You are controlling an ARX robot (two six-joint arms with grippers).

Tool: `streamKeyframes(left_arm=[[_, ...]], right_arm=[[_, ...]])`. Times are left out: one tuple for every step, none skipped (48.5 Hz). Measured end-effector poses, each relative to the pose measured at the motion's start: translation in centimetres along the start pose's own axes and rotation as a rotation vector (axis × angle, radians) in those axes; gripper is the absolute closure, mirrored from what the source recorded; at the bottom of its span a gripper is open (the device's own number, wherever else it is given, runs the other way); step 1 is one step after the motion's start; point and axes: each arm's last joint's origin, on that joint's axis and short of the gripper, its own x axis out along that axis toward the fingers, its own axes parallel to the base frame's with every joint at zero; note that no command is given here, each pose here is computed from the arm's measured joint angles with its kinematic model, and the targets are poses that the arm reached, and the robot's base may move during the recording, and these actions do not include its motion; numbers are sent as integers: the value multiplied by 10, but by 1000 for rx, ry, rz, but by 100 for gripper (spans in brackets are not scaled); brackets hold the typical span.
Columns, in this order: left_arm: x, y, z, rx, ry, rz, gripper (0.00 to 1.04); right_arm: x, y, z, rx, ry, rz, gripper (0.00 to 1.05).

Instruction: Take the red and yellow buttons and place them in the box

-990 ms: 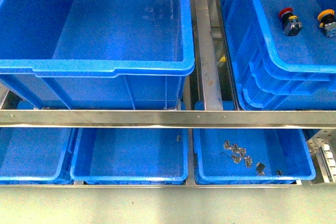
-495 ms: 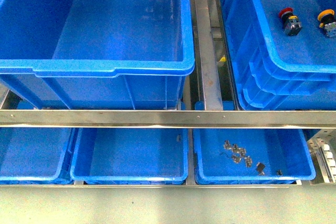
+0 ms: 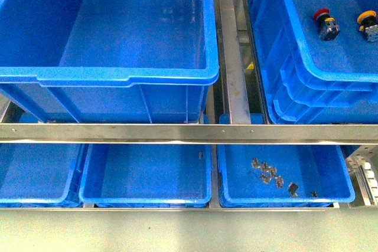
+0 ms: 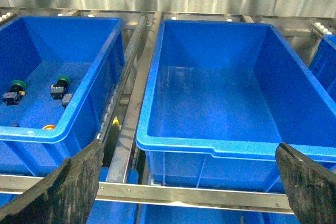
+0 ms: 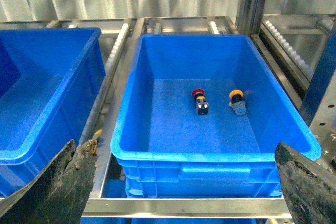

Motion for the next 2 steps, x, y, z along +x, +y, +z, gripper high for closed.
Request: streamKeyframes(left_arm=[[0,0,0,0,0,0,8],[0,0,0,0,0,0,8]], right_arm=[[0,0,0,0,0,0,6],[0,0,0,0,0,0,6]])
